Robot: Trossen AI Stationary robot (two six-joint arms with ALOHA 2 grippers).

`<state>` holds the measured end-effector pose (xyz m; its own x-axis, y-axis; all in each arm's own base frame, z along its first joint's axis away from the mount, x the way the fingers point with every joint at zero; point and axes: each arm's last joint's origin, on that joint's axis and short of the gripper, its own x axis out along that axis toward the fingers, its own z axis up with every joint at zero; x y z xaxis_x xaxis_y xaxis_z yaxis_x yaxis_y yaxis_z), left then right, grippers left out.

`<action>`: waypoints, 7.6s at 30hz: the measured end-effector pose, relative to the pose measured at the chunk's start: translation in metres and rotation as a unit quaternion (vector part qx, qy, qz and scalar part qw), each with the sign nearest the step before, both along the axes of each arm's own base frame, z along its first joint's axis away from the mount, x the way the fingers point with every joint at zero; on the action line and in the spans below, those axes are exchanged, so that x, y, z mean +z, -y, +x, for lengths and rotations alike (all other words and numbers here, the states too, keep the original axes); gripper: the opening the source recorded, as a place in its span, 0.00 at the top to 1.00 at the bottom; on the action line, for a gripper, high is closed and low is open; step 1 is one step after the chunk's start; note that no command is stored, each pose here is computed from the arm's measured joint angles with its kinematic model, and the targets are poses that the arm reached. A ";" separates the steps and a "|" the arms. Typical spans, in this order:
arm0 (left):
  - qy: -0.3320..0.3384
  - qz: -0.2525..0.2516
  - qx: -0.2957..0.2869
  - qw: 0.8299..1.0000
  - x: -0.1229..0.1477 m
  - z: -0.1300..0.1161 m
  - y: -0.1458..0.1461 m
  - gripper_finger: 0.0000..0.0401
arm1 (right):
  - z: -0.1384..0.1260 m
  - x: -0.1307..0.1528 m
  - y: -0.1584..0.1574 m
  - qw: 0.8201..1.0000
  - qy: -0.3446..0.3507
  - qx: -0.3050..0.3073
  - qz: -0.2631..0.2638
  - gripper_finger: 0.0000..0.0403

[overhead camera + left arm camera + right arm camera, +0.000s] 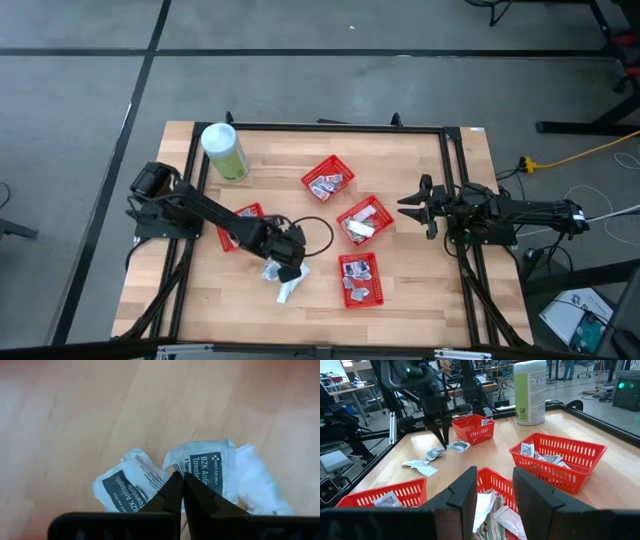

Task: Pick & Place First Aid Supplies
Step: Put the gray towelette pack into the red container, then remove the blue alcohol pad from the red container

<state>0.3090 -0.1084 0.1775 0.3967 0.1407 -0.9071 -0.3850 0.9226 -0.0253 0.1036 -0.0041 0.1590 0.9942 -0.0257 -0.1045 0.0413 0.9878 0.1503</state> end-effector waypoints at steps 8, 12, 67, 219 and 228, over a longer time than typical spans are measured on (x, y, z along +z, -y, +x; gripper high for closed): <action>-0.001 0.015 -0.032 0.999 0.000 0.005 -0.007 0.99 | 0.000 0.000 0.000 1.000 0.000 0.000 0.000 0.69; -0.013 0.029 -0.044 0.999 -0.013 0.013 -0.015 0.99 | 0.000 0.000 0.000 1.000 0.000 0.000 0.000 0.69; 0.009 0.075 -0.244 0.967 -0.031 0.033 -0.009 0.99 | 0.000 0.000 0.000 1.000 0.000 0.000 0.000 0.69; -0.123 0.093 -0.357 0.921 0.019 -0.099 -0.097 0.85 | 0.000 0.000 0.000 1.000 0.000 0.000 0.000 0.69; -0.174 0.071 -0.342 0.920 0.004 -0.097 -0.097 0.64 | 0.000 0.000 0.000 1.000 0.000 0.000 0.000 0.69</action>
<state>0.2117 -0.0119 0.1820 0.1246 0.0926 -0.9879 0.3262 0.9365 0.1290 0.1036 -0.0042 0.1590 0.9942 -0.0260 -0.1045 0.0416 0.9878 0.1503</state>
